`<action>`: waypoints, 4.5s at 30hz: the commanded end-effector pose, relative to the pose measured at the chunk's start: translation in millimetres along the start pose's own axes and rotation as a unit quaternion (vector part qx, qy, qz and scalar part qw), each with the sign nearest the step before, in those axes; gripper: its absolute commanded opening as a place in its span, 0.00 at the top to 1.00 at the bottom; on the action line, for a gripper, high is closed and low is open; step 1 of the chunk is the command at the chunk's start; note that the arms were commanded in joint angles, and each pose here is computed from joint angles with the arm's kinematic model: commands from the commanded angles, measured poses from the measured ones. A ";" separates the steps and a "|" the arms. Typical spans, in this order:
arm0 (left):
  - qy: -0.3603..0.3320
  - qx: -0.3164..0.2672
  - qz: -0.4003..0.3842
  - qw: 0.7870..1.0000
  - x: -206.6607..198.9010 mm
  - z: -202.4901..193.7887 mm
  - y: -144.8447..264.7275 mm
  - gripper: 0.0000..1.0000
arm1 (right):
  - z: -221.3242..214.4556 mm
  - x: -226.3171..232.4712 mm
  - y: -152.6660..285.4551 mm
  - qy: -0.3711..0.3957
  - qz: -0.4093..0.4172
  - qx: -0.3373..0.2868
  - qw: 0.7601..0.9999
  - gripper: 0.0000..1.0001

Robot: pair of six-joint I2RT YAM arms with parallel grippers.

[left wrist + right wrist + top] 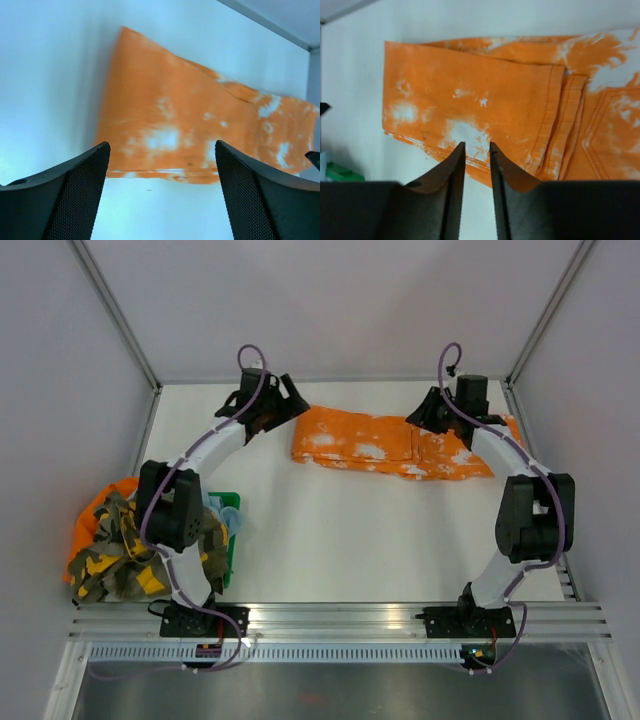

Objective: Fold and stack the trousers
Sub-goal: Fold the trousers

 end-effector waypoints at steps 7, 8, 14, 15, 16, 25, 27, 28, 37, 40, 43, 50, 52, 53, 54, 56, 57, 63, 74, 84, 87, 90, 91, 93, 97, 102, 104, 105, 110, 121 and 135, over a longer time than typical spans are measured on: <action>-0.027 0.049 -0.020 0.998 63.6 -27.8 -1.2 0.13 | -46.1 -62.3 -67.8 0.062 -0.136 0.055 0.987 0.92; -0.025 0.066 -0.046 0.996 59.9 -35.7 -3.6 0.14 | -51.6 -70.0 -71.6 0.060 -0.145 0.063 0.986 0.92; -0.011 0.110 -0.050 0.993 71.3 -70.1 -27.5 0.18 | -70.7 -92.5 -69.3 0.052 -0.174 0.073 0.981 0.93; -0.016 0.113 -0.040 0.993 75.5 -72.8 -29.9 0.18 | -75.0 -95.7 -69.1 0.051 -0.179 0.078 0.979 0.93; -0.017 0.121 -0.028 0.992 80.3 -77.4 -32.3 0.18 | -76.6 -96.8 -69.2 0.050 -0.179 0.080 0.979 0.93; -0.006 0.130 -0.096 0.987 73.6 -87.8 -58.4 0.22 | -79.9 -91.6 -71.8 0.046 -0.163 0.085 0.982 0.93; -0.001 0.128 -0.106 0.986 72.1 -89.7 -64.6 0.25 | -81.2 -90.1 -72.9 0.051 -0.163 0.087 0.981 0.93; 0.002 0.129 -0.106 0.986 72.7 -91.2 -66.4 0.29 | -81.9 -91.3 -73.7 0.050 -0.165 0.089 0.981 0.93; 0.006 0.129 -0.055 0.990 92.3 -88.7 -60.3 0.98 | -83.5 -83.2 -79.5 0.051 -0.158 0.088 0.982 0.93; 0.024 0.082 -0.037 0.996 114.4 -64.1 -34.8 0.98 | -97.5 -69.5 -87.7 0.059 -0.145 0.097 0.983 0.93; 0.016 0.067 -0.015 0.998 136.4 -56.4 -13.1 0.98 | -120.1 -48.4 -98.2 0.066 -0.129 0.111 0.983 0.93; -0.042 0.020 0.022 0.999 155.9 -11.5 35.4 0.98 | -180.2 18.2 -127.1 0.077 -0.065 0.135 0.986 0.93; -0.051 0.009 0.010 0.999 150.4 2.9 41.7 0.98 | -181.6 35.8 -136.5 0.086 -0.057 0.136 0.985 0.92; -0.061 0.015 0.010 0.998 149.9 4.1 44.2 0.98 | -182.1 41.4 -138.0 0.087 -0.053 0.140 0.985 0.91; -0.067 0.015 0.007 0.998 147.6 8.1 46.7 0.98 | -179.4 45.4 -138.3 0.086 -0.051 0.142 0.985 0.87; -0.075 0.009 -0.004 0.997 141.0 19.5 51.1 0.98 | -156.8 60.0 -135.6 0.091 -0.050 0.122 0.987 0.81; -0.073 0.013 -0.010 0.997 137.7 20.7 54.1 0.98 | -142.0 70.5 -128.9 0.105 -0.043 0.107 0.988 0.72; -0.080 -0.025 -0.016 0.996 113.4 67.8 85.0 0.98 | -47.9 95.0 -69.2 0.097 -0.029 0.007 0.995 0.53; -0.129 -0.100 0.049 0.985 88.3 151.6 149.7 0.98 | 36.9 3.5 38.5 -0.002 -0.097 -0.108 0.989 0.52; -0.188 -0.123 0.021 0.974 42.1 175.6 161.5 0.98 | 25.2 -24.3 37.3 -0.027 -0.096 -0.090 0.991 0.51; -0.207 -0.097 -0.005 0.974 0.4 154.8 131.7 0.98 | 23.2 -31.1 34.6 -0.029 -0.102 -0.089 0.990 0.51; -0.215 -0.054 -0.017 0.975 -31.3 122.3 91.1 0.98 | 27.3 -42.4 40.2 -0.045 -0.113 -0.095 0.988 0.51; -0.220 -0.042 -0.015 0.975 -37.4 113.0 80.3 0.98 | 31.0 -45.9 45.3 -0.050 -0.112 -0.100 0.987 0.51; -0.234 -0.030 -0.002 0.972 -56.4 95.9 62.4 0.98 | 34.4 -48.6 51.4 -0.053 -0.114 -0.106 0.987 0.50; -0.239 0.017 0.012 0.971 -69.9 58.9 11.7 0.98 | 37.5 -46.4 65.4 -0.049 -0.112 -0.118 0.985 0.49; -0.208 0.013 -0.030 0.978 -103.4 43.9 -20.4 0.98 | 23.8 -51.8 69.3 -0.052 -0.109 -0.114 0.986 0.49; -0.212 0.012 -0.060 0.975 -122.6 31.7 -31.8 0.98 | 18.8 -55.4 71.2 -0.049 -0.116 -0.113 0.986 0.49; -0.213 0.013 -0.070 0.974 -128.9 26.3 -35.7 0.98 | 15.1 -59.0 71.3 -0.048 -0.122 -0.110 0.985 0.49; -0.215 0.038 -0.123 0.968 -157.2 -7.9 -53.3 0.98 | 12.7 -66.7 73.3 -0.045 -0.139 -0.115 0.983 0.49; -0.205 0.077 -0.158 0.963 -182.8 -63.2 -80.6 0.98 | 9.6 -64.4 65.2 -0.053 -0.116 -0.100 0.987 0.48; -0.142 0.068 -0.227 0.961 -209.3 -57.0 -76.4 0.55 | 3.7 -64.2 47.6 -0.057 -0.079 -0.074 0.992 0.49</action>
Point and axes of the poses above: each gripper's point midway between its finger pads, its own y axis back along the fingers, its own x axis along the line the jaws close on, z = x × y, the point moved 5 cm from there along y, back along the fingers, and after that the axes turned 14 degrees about -y, right-handed, at the moved point
